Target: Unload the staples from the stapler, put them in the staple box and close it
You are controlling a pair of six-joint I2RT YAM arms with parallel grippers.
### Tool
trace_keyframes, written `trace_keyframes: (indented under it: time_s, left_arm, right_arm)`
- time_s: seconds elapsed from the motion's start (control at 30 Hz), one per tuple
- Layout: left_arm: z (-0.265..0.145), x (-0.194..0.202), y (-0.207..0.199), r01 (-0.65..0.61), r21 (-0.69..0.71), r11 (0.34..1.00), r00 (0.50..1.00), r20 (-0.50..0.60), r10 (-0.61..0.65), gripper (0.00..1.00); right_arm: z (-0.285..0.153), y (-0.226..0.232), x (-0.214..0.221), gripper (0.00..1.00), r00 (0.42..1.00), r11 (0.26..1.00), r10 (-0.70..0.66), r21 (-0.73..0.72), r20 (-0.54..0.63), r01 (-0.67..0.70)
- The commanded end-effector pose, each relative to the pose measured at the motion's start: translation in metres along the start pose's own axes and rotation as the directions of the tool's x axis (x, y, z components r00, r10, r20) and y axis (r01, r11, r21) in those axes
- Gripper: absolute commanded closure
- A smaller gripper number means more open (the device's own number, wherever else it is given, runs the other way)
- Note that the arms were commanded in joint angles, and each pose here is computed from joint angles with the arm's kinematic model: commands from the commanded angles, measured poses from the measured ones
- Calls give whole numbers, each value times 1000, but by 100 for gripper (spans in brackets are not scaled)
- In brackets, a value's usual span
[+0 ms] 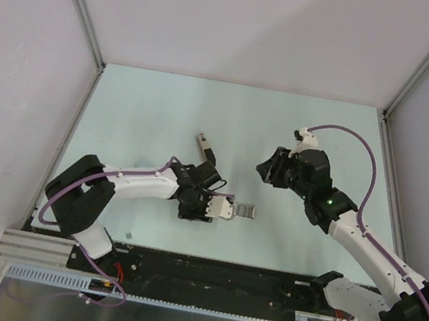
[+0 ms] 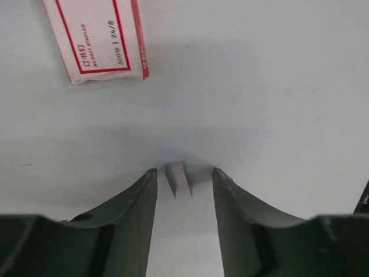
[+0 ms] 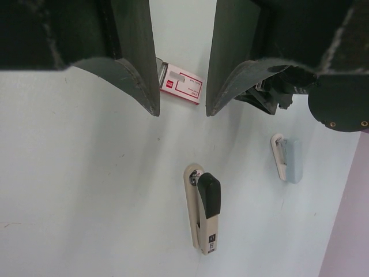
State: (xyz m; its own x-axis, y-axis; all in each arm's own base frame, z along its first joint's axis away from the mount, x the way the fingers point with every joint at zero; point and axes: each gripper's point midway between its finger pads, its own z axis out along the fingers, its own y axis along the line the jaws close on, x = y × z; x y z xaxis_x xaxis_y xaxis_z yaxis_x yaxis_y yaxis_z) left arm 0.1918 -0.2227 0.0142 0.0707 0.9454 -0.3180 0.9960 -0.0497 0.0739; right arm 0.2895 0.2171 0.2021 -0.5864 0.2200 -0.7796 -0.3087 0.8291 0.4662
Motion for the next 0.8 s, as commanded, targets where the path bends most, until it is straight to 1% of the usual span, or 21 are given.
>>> trace_keyframes:
  time_s: [0.0,0.1,0.33,0.63,0.77]
  left_arm:
    - [5,3,-5,33,31,999,999,-23,-33,56]
    - [6,4,-4,34,30,999,999,-31,-33,60]
    - [7,-2,1,46,25,999,999,-25,-45,63]
    - [7,-2,5,35,18,999,999,-34,-34,70]
    - [9,3,2,38,28,999,998,-51,-36,77]
  right_arm:
    - [-4,7,-10,58,999,1000,6,-21,47,-5]
    - [-4,8,-10,59,999,1000,5,-24,45,-3]
    - [-2,12,-8,59,999,999,3,-37,42,-1]
    - [0,13,-5,60,999,999,-2,-37,35,3]
    - [1,13,-4,60,1000,999,-4,-36,30,5]
